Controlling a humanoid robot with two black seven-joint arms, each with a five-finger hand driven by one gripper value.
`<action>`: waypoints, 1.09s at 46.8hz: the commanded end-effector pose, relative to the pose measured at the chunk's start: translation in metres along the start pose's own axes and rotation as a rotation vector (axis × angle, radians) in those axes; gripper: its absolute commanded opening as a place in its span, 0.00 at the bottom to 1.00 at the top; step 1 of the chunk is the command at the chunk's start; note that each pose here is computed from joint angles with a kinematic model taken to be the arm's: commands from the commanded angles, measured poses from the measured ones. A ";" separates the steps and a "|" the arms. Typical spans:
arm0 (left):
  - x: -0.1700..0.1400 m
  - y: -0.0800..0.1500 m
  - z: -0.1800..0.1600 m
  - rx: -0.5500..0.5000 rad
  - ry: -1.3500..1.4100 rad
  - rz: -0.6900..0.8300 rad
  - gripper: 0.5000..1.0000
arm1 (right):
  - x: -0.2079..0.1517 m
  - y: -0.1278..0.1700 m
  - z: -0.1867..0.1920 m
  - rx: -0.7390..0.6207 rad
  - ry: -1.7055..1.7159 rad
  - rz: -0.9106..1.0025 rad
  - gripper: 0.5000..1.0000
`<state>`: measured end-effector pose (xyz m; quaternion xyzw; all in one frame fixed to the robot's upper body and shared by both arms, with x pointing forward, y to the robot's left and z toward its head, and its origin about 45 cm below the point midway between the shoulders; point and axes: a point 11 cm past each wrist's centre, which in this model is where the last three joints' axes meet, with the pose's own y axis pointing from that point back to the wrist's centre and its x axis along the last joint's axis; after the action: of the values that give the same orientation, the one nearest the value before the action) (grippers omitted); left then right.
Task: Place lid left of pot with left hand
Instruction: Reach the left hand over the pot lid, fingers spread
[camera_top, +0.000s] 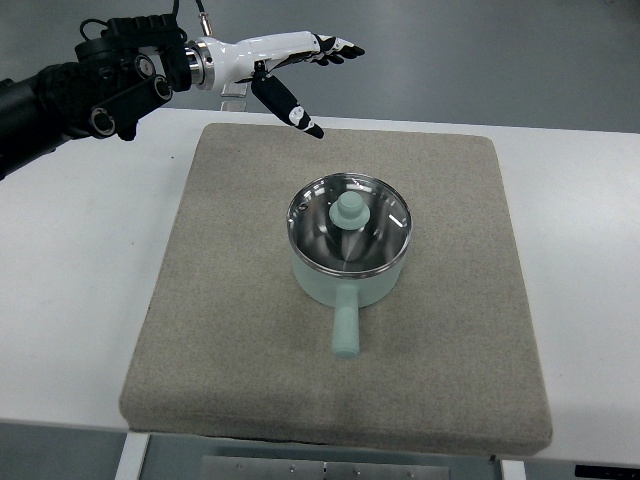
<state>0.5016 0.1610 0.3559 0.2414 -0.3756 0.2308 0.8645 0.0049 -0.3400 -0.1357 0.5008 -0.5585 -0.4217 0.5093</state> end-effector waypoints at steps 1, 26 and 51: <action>-0.004 0.001 0.019 -0.046 -0.066 -0.089 0.99 | 0.000 0.000 0.000 0.000 0.000 0.000 0.85; -0.020 0.000 0.055 -0.062 -0.410 -0.307 0.98 | 0.000 0.000 0.000 0.000 0.000 0.000 0.85; -0.041 0.002 0.073 -0.080 -0.650 -0.462 0.99 | 0.000 0.000 0.000 0.000 0.000 0.000 0.85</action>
<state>0.4375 0.1107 0.3728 0.3386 -0.5655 -0.0608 0.7496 0.0049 -0.3401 -0.1357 0.5007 -0.5586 -0.4216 0.5094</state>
